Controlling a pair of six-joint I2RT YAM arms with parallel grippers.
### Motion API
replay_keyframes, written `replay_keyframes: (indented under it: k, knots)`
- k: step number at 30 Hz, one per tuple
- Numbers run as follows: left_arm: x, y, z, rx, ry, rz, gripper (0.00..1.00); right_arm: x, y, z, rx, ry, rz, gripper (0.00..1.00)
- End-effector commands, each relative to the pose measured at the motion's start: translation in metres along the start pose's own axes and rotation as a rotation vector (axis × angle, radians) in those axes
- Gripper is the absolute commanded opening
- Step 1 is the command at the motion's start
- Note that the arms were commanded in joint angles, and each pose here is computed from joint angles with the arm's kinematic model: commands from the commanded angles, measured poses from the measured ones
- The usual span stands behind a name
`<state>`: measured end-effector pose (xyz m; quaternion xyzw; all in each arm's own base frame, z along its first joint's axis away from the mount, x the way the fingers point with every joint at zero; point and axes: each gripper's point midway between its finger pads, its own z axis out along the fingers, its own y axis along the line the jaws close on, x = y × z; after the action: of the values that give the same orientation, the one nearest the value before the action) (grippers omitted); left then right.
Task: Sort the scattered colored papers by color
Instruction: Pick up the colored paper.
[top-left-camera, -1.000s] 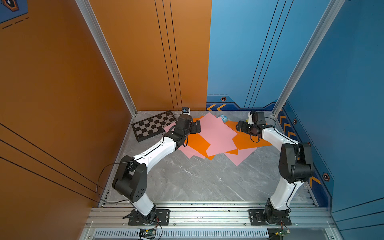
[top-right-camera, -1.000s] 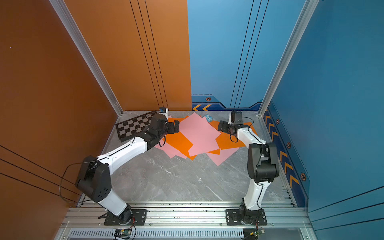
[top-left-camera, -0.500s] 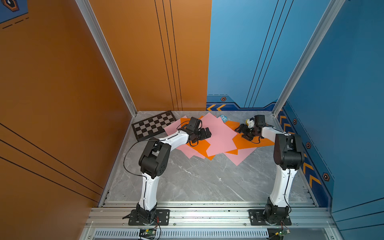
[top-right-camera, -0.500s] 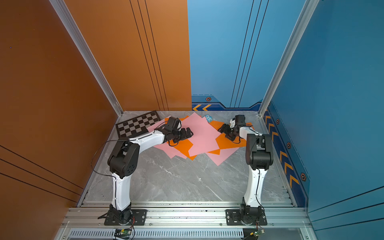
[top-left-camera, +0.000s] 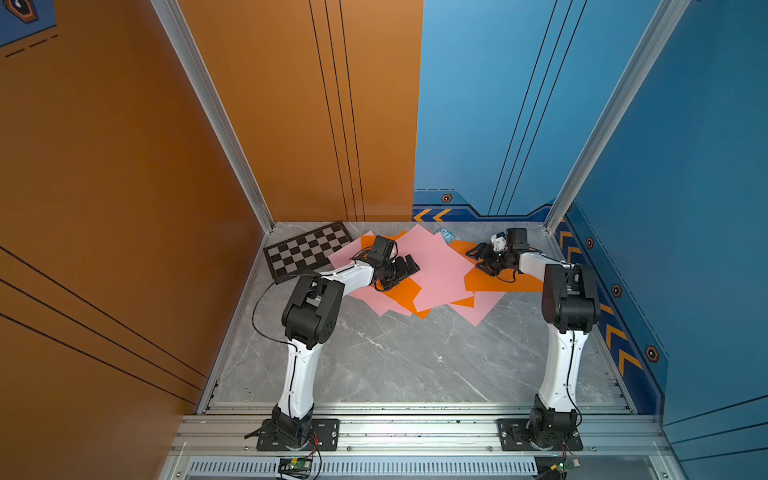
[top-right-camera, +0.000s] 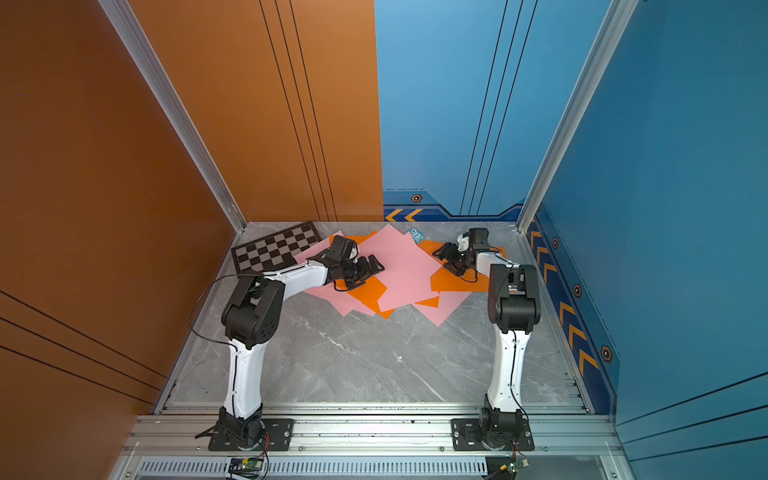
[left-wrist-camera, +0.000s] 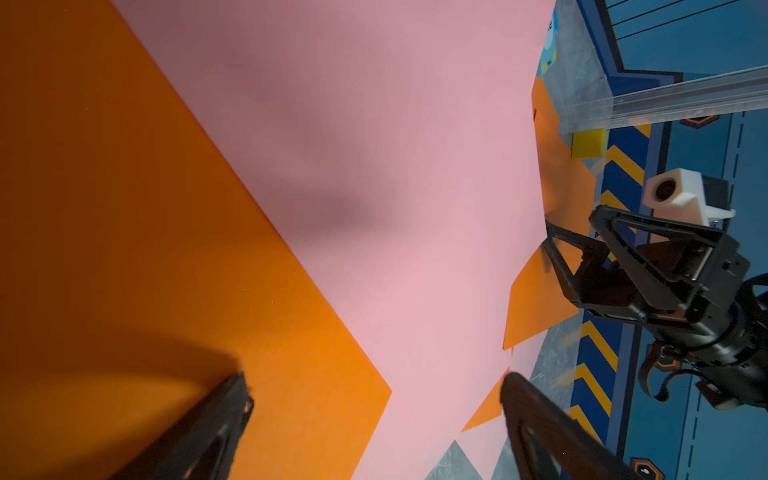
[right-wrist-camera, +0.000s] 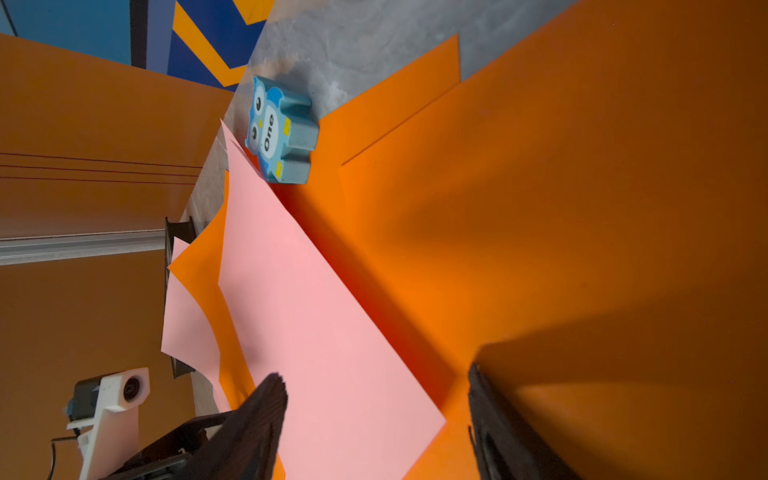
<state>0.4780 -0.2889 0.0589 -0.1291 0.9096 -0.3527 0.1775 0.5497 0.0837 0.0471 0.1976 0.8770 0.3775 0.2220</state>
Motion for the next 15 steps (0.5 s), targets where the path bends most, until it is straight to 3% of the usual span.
replay_keyframes:
  k: [1,8,12,15]
  knots:
    - [0.011,0.017,0.014,-0.006,0.055,-0.049,0.98,0.014,-0.003,0.018,-0.013,0.055,0.035,0.66]
    - [0.013,0.02,0.016,0.002,0.068,-0.065,0.98,0.023,-0.001,0.025,-0.024,0.076,0.024,0.5]
    - [0.013,0.021,0.015,0.002,0.071,-0.069,0.99,0.018,0.005,0.018,-0.027,0.051,0.01,0.26]
    - [0.013,0.021,0.013,0.006,0.073,-0.07,0.99,0.012,0.015,0.012,-0.049,0.024,0.0,0.16]
